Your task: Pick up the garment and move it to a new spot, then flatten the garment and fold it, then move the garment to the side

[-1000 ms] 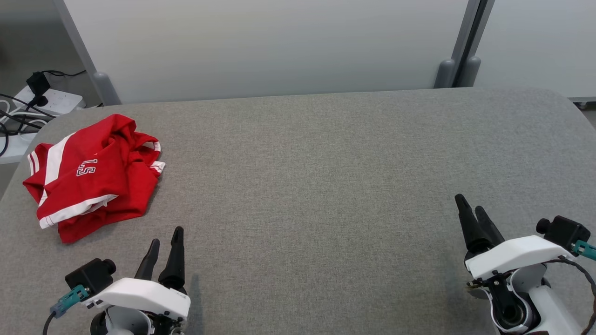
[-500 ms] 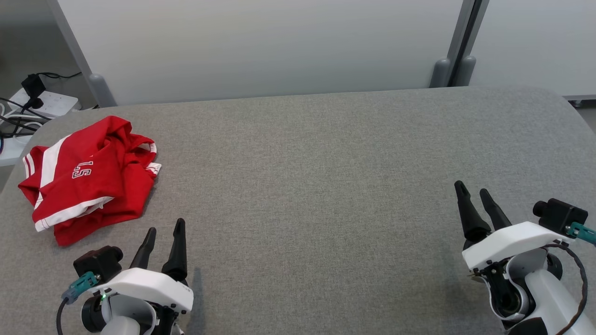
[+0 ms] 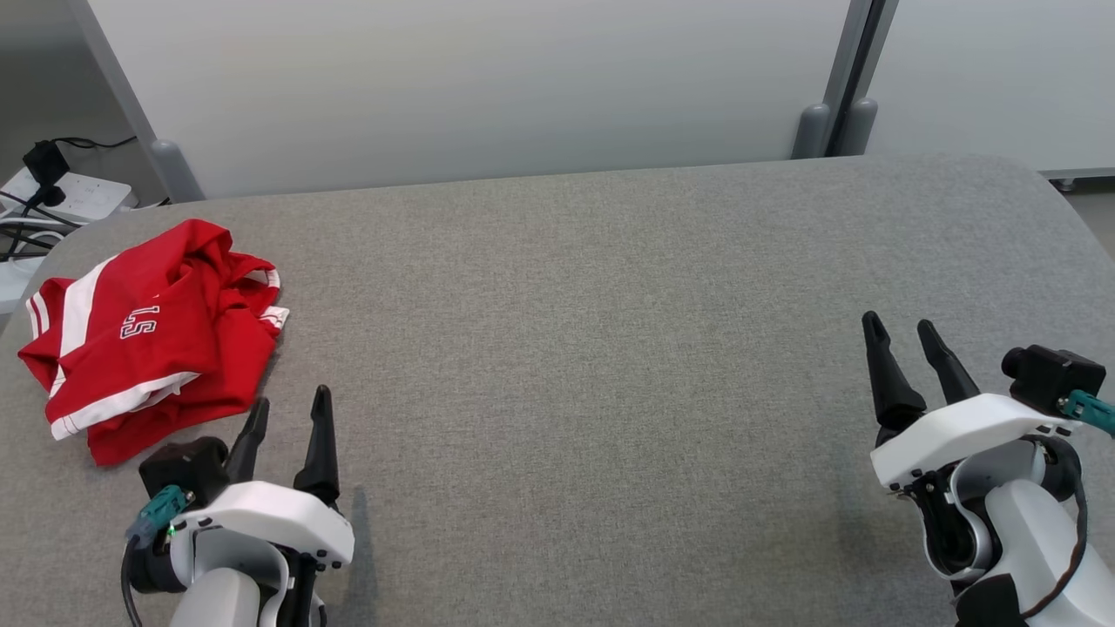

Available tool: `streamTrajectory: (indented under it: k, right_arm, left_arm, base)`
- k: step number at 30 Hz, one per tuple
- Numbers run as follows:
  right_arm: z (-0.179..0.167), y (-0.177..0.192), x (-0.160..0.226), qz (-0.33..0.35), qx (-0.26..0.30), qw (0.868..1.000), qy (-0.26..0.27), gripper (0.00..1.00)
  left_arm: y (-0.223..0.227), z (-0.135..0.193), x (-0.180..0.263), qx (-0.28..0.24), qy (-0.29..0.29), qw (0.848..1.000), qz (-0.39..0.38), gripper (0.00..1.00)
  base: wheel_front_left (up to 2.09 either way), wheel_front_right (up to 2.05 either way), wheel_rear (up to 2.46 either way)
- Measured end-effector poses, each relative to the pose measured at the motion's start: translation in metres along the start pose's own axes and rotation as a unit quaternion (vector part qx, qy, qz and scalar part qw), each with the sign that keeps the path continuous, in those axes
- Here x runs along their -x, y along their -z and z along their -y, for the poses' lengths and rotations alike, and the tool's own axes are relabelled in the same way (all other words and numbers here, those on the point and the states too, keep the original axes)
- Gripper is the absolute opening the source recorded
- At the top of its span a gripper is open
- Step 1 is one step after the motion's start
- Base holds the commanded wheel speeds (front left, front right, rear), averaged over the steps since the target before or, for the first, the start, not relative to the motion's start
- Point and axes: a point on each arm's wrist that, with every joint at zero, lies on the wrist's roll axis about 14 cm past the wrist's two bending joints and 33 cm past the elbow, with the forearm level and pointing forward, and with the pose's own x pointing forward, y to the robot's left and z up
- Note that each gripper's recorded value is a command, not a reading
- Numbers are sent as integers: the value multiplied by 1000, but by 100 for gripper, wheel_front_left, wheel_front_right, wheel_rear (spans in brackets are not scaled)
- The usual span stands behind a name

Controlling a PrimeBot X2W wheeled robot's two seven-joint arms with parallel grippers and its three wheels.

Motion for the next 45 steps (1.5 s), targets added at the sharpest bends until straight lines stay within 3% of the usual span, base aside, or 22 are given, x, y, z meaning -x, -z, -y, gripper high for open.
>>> streamTrajectory:
  k: [27,45]
  right_arm:
    - [-8,-16,-13,16,168,985,-37,100]
    - [-20,-6,-21,3,178,982,-55,100]
  left_arm:
    - [-10,9,-9,-173,24,984,28,100]
    - [-18,-12,0,-168,-14,985,36,100]
  base:
    - [0,0,0]
    - [0,0,0]
